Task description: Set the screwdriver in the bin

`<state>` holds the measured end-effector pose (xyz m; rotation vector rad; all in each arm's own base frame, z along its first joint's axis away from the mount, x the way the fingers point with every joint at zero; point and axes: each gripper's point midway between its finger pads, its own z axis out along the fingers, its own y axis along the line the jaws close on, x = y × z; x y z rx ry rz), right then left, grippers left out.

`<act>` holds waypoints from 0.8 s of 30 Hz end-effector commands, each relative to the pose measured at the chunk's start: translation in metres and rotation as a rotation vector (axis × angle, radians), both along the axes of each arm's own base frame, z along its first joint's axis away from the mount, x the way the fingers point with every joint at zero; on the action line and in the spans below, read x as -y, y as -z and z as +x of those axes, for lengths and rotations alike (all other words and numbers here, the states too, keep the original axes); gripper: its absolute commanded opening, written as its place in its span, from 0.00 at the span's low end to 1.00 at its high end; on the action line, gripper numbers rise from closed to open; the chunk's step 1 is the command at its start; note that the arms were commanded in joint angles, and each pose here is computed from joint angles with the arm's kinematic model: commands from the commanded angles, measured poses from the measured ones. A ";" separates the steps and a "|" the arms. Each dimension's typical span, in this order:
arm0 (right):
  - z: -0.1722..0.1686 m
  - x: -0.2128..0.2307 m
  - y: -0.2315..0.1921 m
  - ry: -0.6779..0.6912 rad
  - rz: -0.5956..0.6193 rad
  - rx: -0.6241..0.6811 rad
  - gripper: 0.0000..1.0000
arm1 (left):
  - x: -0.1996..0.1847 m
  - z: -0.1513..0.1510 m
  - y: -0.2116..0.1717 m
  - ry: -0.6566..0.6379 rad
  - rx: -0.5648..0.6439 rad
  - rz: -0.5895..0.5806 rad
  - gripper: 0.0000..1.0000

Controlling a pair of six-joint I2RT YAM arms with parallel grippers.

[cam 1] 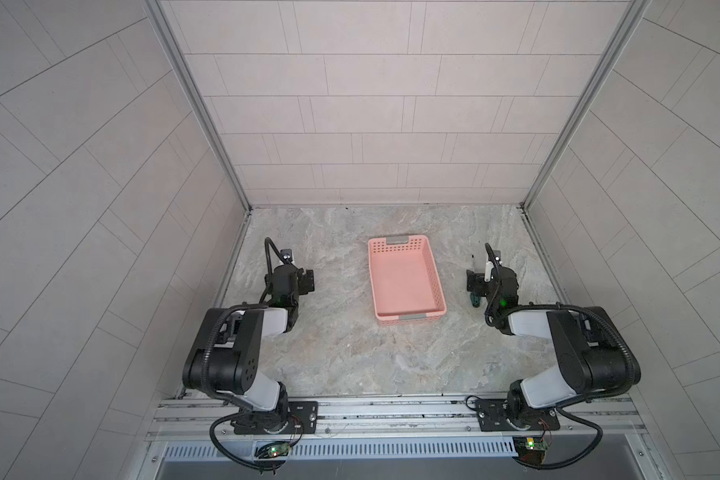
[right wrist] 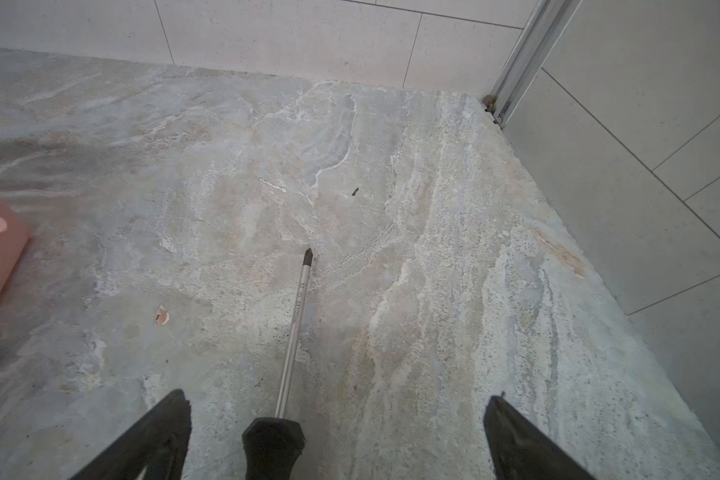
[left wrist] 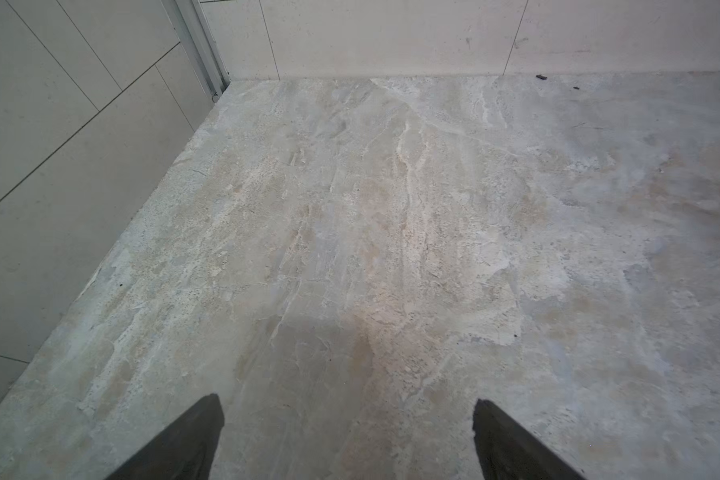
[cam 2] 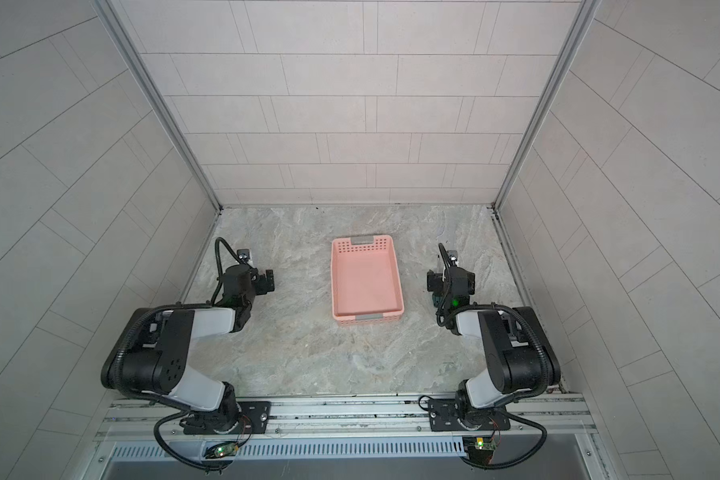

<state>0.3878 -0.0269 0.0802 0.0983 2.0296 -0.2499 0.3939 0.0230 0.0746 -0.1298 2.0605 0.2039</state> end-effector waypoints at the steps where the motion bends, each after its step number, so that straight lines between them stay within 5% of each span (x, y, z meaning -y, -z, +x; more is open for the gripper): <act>1: 0.004 0.001 -0.007 0.000 -0.013 0.022 1.00 | -0.002 0.005 -0.007 -0.007 0.021 0.001 1.00; 24: 0.004 0.001 -0.008 0.000 -0.014 0.023 1.00 | 0.000 0.004 -0.009 0.002 0.032 -0.005 1.00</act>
